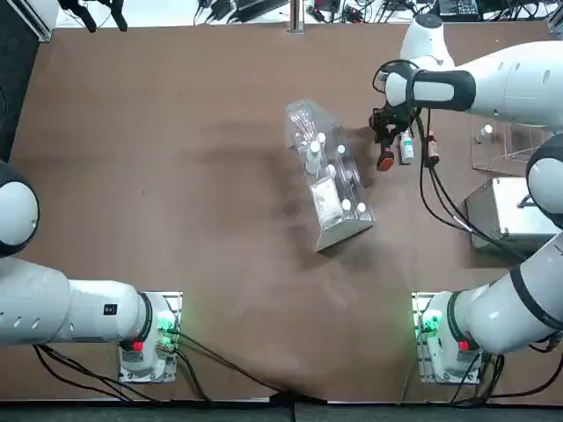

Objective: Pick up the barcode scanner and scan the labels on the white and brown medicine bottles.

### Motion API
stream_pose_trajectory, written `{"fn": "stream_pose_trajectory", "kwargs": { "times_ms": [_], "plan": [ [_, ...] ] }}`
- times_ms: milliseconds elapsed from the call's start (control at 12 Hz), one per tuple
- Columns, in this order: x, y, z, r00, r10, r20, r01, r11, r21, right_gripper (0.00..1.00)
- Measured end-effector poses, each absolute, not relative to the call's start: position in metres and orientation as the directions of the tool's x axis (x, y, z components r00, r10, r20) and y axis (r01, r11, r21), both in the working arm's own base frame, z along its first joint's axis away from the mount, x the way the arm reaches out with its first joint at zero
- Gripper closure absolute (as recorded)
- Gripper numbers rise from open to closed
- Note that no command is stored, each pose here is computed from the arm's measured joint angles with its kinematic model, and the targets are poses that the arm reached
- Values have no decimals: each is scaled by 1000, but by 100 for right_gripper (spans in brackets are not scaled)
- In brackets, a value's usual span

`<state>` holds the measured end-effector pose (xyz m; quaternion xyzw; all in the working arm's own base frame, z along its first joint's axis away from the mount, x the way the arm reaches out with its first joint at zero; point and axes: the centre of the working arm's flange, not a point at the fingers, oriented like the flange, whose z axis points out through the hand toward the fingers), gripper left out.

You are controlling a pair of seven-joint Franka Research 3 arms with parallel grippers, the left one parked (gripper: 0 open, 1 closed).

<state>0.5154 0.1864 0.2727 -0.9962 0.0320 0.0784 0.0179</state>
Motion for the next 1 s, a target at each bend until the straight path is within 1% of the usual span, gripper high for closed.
{"fn": "stream_pose_trajectory", "kwargs": {
  "times_ms": [417,1000],
  "plan": [
    [503,184,252,992,-47,-115,-50,-998,-24,57],
    [502,181,234,992,-56,-113,-57,-998,-7,57]
  ]
}}
